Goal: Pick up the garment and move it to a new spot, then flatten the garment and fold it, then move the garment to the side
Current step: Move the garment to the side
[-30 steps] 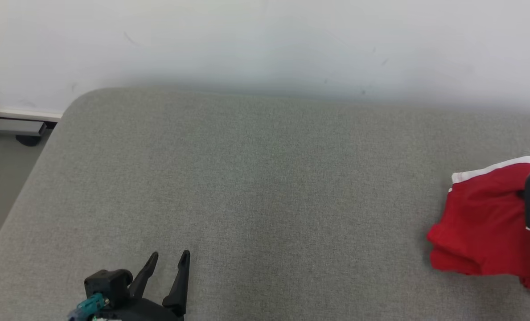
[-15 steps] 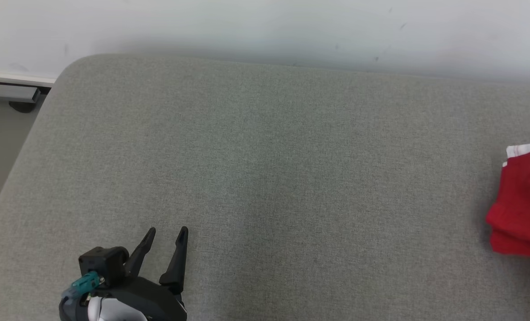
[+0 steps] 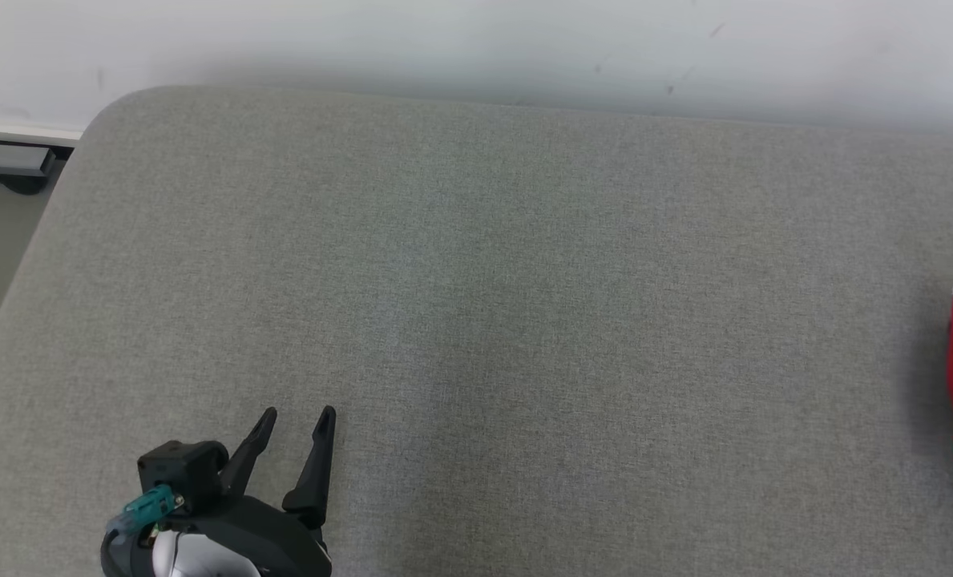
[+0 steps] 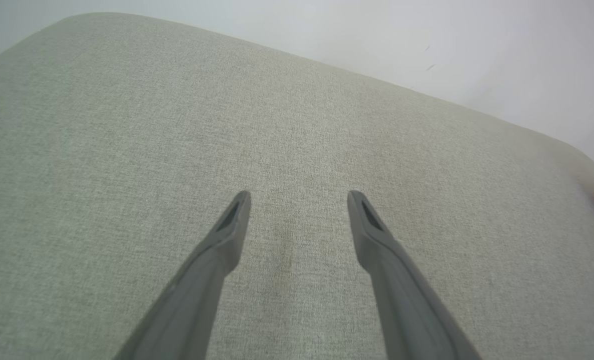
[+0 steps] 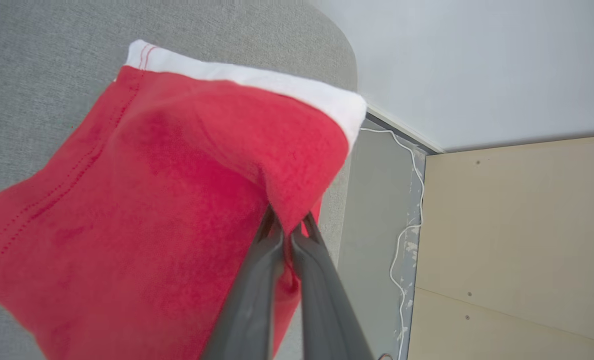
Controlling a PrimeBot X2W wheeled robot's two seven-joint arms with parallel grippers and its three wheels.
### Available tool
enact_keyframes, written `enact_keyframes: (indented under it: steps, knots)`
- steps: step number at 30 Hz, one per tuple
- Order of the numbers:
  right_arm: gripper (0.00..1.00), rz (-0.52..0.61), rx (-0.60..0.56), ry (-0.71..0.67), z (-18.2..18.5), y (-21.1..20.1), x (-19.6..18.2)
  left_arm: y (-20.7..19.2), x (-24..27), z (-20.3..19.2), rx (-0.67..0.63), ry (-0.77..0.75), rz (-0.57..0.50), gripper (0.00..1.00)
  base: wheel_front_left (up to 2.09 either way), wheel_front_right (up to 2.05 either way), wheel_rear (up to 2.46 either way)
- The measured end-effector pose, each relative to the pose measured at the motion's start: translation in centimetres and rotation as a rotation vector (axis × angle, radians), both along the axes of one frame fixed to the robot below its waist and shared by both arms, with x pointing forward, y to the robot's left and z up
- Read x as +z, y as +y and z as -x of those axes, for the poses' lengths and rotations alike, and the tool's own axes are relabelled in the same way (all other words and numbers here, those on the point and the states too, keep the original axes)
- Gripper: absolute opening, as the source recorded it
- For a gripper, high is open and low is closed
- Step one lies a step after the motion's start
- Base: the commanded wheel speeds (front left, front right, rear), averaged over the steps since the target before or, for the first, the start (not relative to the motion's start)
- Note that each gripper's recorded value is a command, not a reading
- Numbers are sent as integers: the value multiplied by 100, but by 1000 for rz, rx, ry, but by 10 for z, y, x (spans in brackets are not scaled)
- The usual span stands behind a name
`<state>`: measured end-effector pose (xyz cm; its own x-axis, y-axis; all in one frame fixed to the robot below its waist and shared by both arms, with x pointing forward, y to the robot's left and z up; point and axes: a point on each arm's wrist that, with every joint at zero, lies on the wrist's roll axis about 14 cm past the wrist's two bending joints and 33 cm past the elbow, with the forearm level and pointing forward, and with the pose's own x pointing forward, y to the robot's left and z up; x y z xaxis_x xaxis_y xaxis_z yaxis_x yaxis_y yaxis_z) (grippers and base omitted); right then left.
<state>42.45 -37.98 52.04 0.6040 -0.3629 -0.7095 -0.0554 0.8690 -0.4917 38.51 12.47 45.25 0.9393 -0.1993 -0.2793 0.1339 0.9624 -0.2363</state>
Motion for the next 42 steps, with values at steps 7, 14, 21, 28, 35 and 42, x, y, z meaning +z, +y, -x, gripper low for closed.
enact_keyframes:
  steps: [7,14,21,28,35,42]
  knots:
    - [0,27,-8,35,9,-8,-14,-1,-1,-1,-11,3,-5,100,0,0,0]
    - [100,132,28,-17,5,-20,-4,-4,-3,-2,-22,12,-6,100,0,0,0]
    - [100,166,50,-72,-1,-23,1,-6,-2,-4,-28,9,-10,100,0,0,0]
    - [100,79,134,-268,-30,6,20,-7,11,-11,-25,-33,-4,100,0,0,0]
    - [100,-242,270,-605,-55,88,47,0,30,-14,-3,-120,-28,100,0,0,0]
    - [100,-464,242,-837,-43,131,66,14,49,-13,47,-194,-39,100,0,0,0]
